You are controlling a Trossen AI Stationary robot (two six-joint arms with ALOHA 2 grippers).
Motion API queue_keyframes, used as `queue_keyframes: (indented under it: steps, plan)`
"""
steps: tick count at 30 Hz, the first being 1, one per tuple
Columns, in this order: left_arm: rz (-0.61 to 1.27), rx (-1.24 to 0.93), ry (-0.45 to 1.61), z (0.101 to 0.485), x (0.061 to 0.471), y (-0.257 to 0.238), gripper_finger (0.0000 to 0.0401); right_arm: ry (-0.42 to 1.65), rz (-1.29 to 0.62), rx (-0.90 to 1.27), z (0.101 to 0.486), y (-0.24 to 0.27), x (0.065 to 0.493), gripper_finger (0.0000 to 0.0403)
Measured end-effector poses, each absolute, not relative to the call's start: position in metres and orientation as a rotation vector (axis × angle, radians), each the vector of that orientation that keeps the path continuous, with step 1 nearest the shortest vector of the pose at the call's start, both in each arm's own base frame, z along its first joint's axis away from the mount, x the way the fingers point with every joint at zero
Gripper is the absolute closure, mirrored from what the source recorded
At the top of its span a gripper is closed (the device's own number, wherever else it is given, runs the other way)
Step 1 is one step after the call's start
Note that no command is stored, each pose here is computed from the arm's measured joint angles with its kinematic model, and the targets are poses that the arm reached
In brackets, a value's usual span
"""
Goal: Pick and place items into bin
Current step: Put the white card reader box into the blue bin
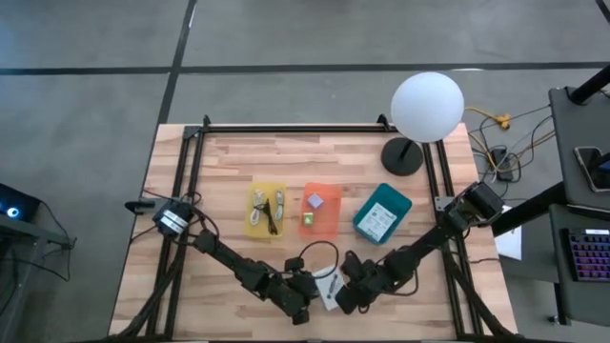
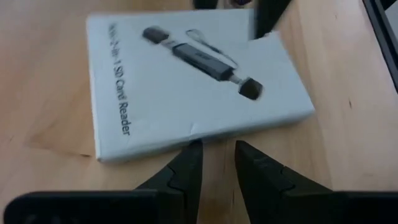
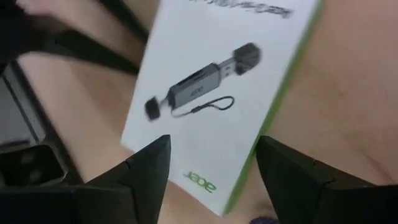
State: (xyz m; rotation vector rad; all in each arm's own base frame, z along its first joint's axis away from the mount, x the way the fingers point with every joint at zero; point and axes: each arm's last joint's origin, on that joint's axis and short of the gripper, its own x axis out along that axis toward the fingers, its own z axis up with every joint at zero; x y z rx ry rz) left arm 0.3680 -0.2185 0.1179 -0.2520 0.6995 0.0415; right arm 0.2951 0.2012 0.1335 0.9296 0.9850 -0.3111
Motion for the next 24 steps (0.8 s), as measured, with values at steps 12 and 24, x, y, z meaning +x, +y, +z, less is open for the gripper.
queue_keyframes:
  steps: [12, 24]
  plan:
    - [0.043, -0.237, 0.716, 0.118, 0.367, -0.217, 0.0318, 0.889, -0.142, 0.867, 0.179, 0.213, 0.323, 0.0189]
    - [0.043, -0.270, 0.688, 0.122, 0.374, -0.218, 0.0318, 0.808, -0.185, 0.790, 0.186, 0.198, 0.337, 0.0189]
